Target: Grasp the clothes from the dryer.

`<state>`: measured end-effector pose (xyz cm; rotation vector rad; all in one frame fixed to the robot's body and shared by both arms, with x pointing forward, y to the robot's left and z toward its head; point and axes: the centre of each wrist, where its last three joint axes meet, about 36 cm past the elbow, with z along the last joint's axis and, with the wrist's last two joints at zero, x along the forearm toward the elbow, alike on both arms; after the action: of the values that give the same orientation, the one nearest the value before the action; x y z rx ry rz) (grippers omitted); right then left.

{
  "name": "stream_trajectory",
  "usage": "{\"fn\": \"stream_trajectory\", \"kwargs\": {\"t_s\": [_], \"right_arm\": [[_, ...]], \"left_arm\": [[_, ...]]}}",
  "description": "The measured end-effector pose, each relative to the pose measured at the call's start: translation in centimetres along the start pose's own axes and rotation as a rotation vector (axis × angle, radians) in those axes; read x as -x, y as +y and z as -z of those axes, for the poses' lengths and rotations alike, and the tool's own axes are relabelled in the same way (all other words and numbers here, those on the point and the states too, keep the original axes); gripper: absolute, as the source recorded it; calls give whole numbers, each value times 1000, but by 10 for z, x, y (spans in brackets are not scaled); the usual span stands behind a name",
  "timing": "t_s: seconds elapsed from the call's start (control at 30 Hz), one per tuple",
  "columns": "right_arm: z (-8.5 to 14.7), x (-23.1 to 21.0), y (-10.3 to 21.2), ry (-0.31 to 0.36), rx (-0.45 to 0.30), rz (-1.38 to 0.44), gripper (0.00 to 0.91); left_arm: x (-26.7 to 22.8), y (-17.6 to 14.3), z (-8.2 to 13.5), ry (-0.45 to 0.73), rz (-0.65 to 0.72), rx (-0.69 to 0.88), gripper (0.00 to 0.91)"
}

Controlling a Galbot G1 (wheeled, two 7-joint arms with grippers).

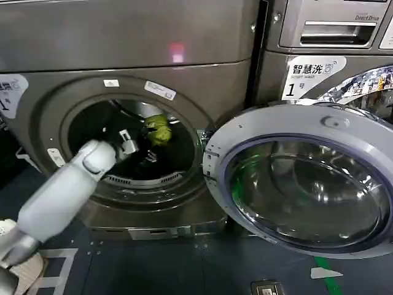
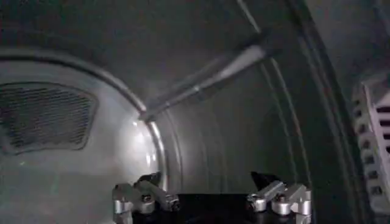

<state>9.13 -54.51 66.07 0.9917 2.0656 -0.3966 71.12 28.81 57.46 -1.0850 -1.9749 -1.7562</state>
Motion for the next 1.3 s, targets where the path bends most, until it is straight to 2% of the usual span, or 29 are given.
{"fn": "stream_trajectory", "kwargs": {"t_s": [0.2,0.93,1.23,1.27,1.3], "right_arm": [[-2,0,0,2,-1,3,907],[3,-1,-3,0,-16,10,907],[4,0,-3,0,-18,16,907],[4,0,-3,0,-18,15,907],[3,0,-3,0,-18,15,907]], "left_arm": [[18,4,-3,35,-56,0,907],[71,-36,-26,126,-191,-62,907],[88,-50,-22,140,-213,-69,907],[90,-51,-20,140,-215,-70,830],[92,-53,-19,140,-215,-72,273]]}}
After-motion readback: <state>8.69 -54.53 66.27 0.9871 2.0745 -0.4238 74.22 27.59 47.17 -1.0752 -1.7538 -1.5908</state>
